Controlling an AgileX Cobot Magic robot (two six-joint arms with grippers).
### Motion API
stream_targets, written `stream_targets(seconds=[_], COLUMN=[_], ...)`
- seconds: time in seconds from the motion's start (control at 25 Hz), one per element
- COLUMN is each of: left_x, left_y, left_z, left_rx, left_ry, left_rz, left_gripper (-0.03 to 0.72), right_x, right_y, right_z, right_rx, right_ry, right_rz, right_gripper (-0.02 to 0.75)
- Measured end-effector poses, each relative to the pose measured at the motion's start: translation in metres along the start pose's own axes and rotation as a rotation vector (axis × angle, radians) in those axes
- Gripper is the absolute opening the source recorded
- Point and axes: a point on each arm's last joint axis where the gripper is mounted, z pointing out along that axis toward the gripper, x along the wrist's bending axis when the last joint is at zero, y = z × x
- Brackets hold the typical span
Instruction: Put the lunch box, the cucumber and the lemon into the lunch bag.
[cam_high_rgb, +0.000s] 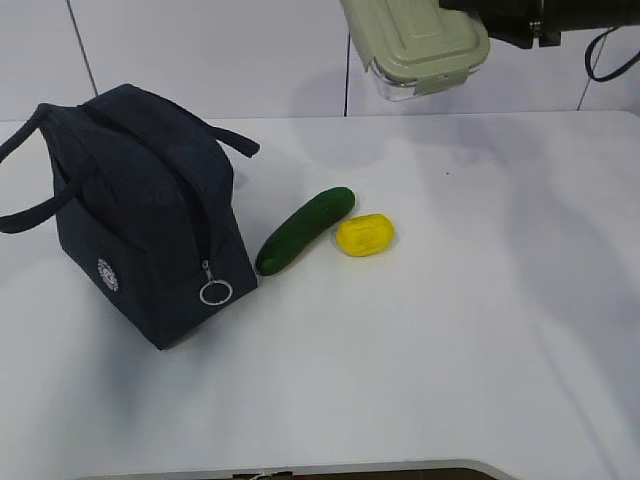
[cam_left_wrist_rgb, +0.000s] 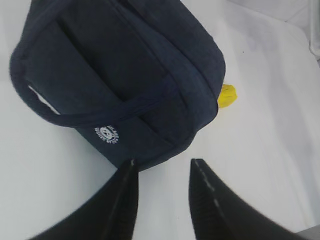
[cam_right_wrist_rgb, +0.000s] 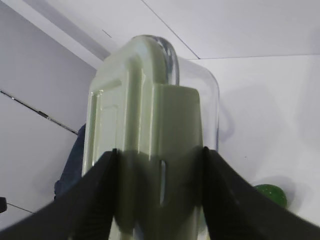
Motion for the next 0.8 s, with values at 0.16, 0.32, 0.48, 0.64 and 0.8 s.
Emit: stream_targets(seconds=[0.16,0.32,0.48,0.64,0.8], left_x=[0.002,0.007,0.01,0.016,0.02], left_y=[0.005,0.008,0.012,0.016,0.019], left_z=[0.015,0.03,0.046,0.063,0.076], left_rx=[0.013,0.036,0.043,0.047,0.041], left_ry=[-0.044,-0.056,-0.098,-0.125,-0.152], left_rz=[-0.058,-0.111,-0.154,-0.189,-0.217], left_gripper=[0.324,0.387,0.398,0.4,0.4], right_x=[0.01,0.015,0.021,0.028,0.034], right_y=[0.005,0.004,0.001,-0.002,-0.004], right_z=[0.008,0.014,0.023,0.032,0.041], right_rx=[0.007,0.018,0.032,0.051,0.066], right_ry=[0.023,0.039,0.058,0.082,0.1], right_rz=[-0.024,-0.023,-0.026,-0.031,-0.035], right_gripper=[0.381,0.381,0.38,0.38,0.38])
